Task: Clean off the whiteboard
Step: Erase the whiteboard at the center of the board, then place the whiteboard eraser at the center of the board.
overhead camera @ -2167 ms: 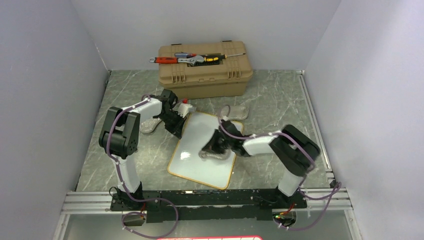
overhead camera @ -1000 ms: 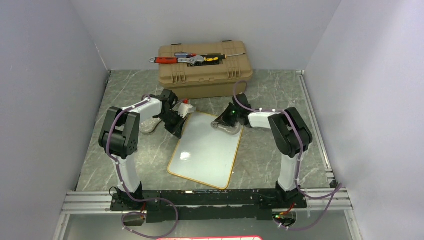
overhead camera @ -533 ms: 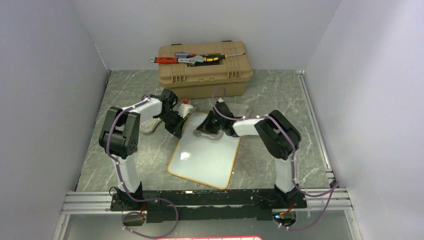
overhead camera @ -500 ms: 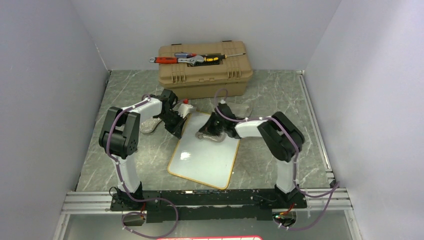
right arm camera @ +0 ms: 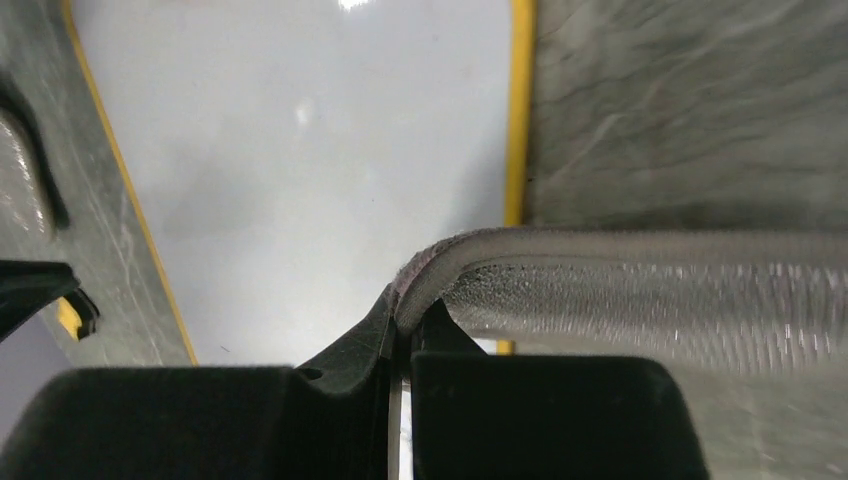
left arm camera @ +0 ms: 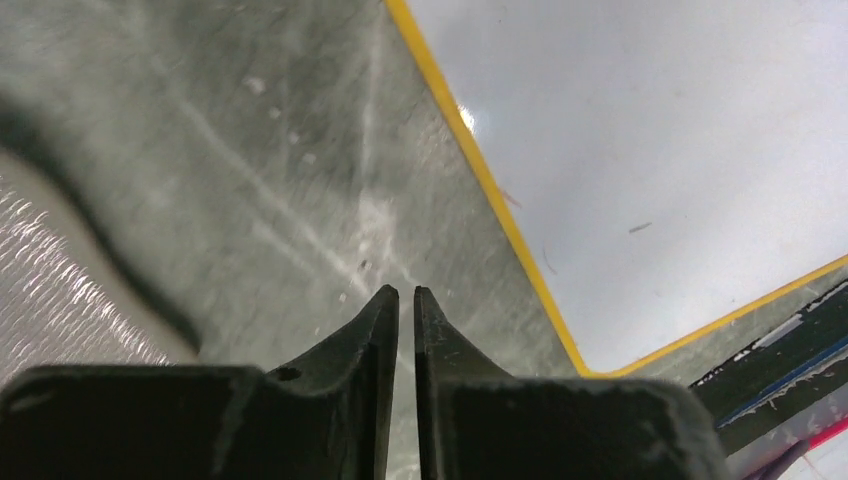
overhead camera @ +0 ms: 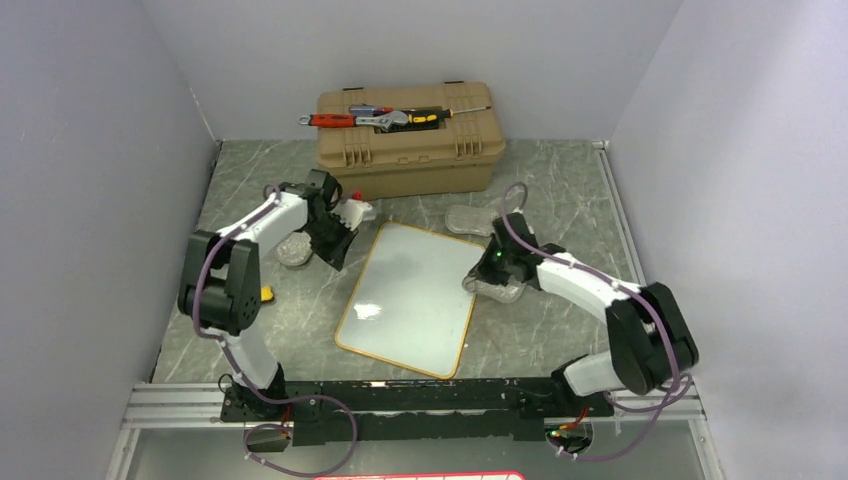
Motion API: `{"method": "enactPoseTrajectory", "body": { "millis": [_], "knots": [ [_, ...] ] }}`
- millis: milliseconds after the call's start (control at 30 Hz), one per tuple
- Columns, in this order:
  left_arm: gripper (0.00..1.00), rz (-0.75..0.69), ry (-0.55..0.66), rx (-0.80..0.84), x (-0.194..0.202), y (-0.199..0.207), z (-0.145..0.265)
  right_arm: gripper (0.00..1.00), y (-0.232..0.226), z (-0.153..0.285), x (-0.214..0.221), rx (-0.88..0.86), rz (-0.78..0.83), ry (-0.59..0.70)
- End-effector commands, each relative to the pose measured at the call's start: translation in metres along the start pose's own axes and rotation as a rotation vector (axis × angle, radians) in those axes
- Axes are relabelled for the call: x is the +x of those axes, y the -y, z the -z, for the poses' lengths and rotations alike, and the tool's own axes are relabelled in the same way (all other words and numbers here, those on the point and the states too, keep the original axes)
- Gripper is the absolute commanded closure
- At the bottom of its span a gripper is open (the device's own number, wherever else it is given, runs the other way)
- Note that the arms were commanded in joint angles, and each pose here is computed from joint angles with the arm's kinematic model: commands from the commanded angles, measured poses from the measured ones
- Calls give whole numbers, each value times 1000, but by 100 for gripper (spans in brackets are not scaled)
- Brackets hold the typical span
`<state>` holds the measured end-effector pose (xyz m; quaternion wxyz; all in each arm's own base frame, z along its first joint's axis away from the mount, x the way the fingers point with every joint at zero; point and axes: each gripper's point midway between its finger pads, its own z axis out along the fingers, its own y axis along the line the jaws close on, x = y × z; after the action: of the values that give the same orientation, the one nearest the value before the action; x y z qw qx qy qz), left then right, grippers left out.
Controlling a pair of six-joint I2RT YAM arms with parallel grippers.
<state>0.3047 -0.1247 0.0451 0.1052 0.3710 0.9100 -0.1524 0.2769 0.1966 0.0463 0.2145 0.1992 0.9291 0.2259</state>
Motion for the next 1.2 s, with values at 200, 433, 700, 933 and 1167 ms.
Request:
{"method": "enactPoseTrajectory", "body": {
  "millis": [200, 433, 700, 933, 1167],
  "knots": [
    [6, -75, 226, -368, -19, -23, 143, 100, 26, 66, -63, 110, 22, 187],
    [1, 38, 283, -524, 5, -32, 172, 100, 40, 64, -82, 155, 2, 210],
    [1, 57, 272, -459, 14, -21, 159, 100, 43, 41, -94, 199, 13, 186],
    [1, 88, 311, -523, 16, -38, 152, 97, 42, 32, -108, 218, 35, 192],
    [1, 190, 320, -620, 25, -89, 136, 32, 34, 34, -118, 197, 48, 225]
  ]
}}
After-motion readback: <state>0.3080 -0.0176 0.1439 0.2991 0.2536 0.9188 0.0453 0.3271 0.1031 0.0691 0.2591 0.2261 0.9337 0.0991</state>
